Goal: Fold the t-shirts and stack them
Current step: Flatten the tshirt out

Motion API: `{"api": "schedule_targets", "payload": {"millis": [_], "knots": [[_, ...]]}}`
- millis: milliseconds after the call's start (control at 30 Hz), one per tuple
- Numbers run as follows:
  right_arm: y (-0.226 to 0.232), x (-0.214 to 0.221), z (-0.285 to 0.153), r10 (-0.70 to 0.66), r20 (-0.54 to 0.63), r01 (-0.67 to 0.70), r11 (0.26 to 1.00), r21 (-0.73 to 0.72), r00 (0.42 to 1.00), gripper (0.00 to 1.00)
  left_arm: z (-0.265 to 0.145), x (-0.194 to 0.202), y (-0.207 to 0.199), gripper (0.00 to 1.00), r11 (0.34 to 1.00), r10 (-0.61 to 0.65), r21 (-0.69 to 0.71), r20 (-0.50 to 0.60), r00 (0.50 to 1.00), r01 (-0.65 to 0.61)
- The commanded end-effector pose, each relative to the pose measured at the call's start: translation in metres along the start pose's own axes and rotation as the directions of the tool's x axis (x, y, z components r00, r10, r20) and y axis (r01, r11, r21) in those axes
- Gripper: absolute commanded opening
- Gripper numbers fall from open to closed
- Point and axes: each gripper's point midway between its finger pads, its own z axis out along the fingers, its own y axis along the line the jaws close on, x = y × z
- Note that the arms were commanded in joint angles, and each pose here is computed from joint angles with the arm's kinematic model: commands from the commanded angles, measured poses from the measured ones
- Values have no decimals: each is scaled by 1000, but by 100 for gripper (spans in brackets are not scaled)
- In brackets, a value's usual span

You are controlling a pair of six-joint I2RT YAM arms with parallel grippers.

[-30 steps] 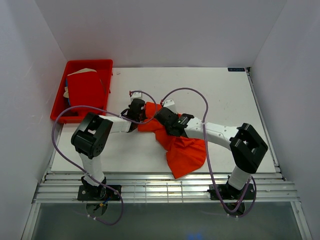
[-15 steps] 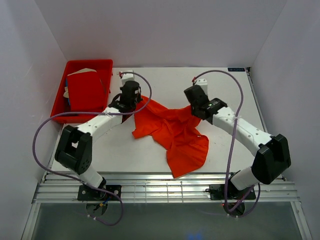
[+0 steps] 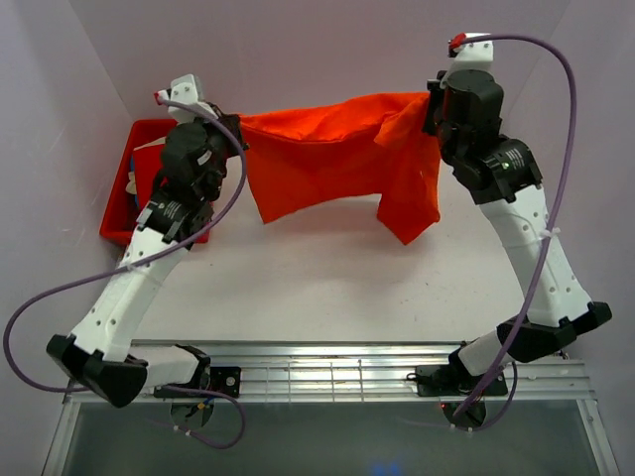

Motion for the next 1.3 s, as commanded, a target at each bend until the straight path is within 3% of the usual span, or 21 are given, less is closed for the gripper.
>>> {"api": "schedule_targets", "payload": {"millis": [0, 133, 167, 300, 533, 733, 967, 1100, 1167, 1267], "knots": [[-24, -15, -41, -21, 21, 21, 1000, -14, 1000, 8, -57, -43, -5, 0, 994, -22, 108, 20, 1000, 20], [-25, 0, -95, 25, -2, -25, 986, -166, 1000, 8, -109, -40, -13, 0, 971, -34, 231, -96, 995, 56], [-17, 19, -102, 23, -57, -35, 975, -220, 998, 8, -130, -51, -14, 0, 959, -69, 268, -87, 994, 90], [-22, 24, -160, 81, -51, -95, 927, -363, 995, 8, -189, -67, -16, 0, 911, -137, 375, -115, 984, 171], [-49, 8, -239, 138, -30, -136, 875, -464, 990, 8, -246, -61, -16, 0, 854, -176, 450, -223, 959, 261], [-46, 20, -230, 142, -67, -157, 883, -443, 988, 8, -228, -37, -10, 0, 884, -164, 387, -270, 949, 263], [-33, 46, -172, 116, -119, -150, 931, -332, 986, 8, -159, 11, -5, 0, 953, -73, 252, -339, 938, 165], [-24, 46, -126, 86, -87, -105, 960, -259, 993, 8, -107, 39, -15, 0, 969, -17, 224, -377, 926, 108], [-20, 42, -102, 66, -73, -80, 975, -207, 995, 8, -86, 33, -23, 0, 970, -13, 226, -340, 940, 95], [-14, -1, -83, 53, 20, -48, 981, -188, 998, 8, -57, 5, -38, 0, 971, -1, 232, -264, 964, 65]]}}
